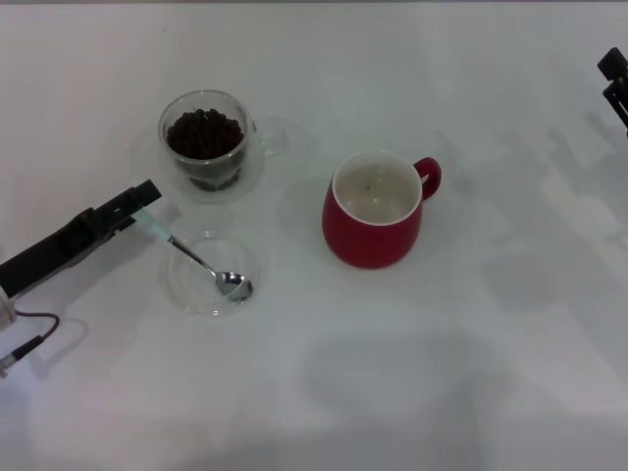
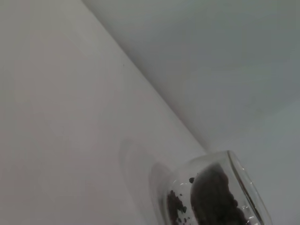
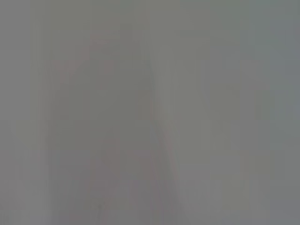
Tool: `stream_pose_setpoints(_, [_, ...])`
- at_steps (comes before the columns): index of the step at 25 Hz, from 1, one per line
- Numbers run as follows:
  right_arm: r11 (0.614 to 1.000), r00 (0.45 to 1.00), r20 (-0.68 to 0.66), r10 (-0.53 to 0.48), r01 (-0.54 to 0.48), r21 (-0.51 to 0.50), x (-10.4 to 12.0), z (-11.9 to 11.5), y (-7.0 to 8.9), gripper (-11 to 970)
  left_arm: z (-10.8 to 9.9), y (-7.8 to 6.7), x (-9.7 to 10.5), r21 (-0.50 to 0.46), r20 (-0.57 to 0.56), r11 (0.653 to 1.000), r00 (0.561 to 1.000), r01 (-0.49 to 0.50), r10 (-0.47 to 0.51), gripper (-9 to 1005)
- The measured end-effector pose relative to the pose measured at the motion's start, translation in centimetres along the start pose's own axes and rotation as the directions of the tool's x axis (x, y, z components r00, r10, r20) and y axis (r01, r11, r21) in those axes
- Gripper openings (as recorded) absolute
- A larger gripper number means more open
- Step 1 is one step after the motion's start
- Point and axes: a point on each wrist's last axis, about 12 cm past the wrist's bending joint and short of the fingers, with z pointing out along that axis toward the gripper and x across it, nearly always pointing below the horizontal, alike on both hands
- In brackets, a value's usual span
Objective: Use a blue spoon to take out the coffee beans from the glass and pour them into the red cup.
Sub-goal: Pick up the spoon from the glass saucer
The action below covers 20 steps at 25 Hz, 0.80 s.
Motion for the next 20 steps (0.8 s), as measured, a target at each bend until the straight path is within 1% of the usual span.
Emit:
stream_pose_setpoints(5, [1.000, 1.000, 0.000, -0.002, 0.002, 0.003, 0.0, 0.0, -0.1, 635, 0.7, -0.2, -0.3, -0.010, -0.014, 1.000, 1.000, 0.000, 0.000, 875])
stream_pose_setpoints(11, [1.000, 1.000, 0.004, -0.004, 0.004, 0.012, -0.1, -0.1, -0.3, 635, 1.5, -0.3, -0.3, -0.027, -0.025, 1.000, 1.000, -0.002, 0.001, 876])
stream_pose_setpoints(13, [1.000, 1.000, 0.006, -0.004, 0.004, 0.012, -0.1, -0.1, -0.3, 635, 1.9, -0.4, -0.3, -0.026, -0.038, 1.000, 0.999, -0.015, 0.014, 875])
stream_pose_setpoints(20, [1.000, 1.000, 0.016, -0.011, 0.011, 0.017, -0.4, -0.1, -0.6, 634, 2.1, -0.5, -0.2, -0.024, -0.038, 1.000, 0.999, -0.012, 0.012, 869])
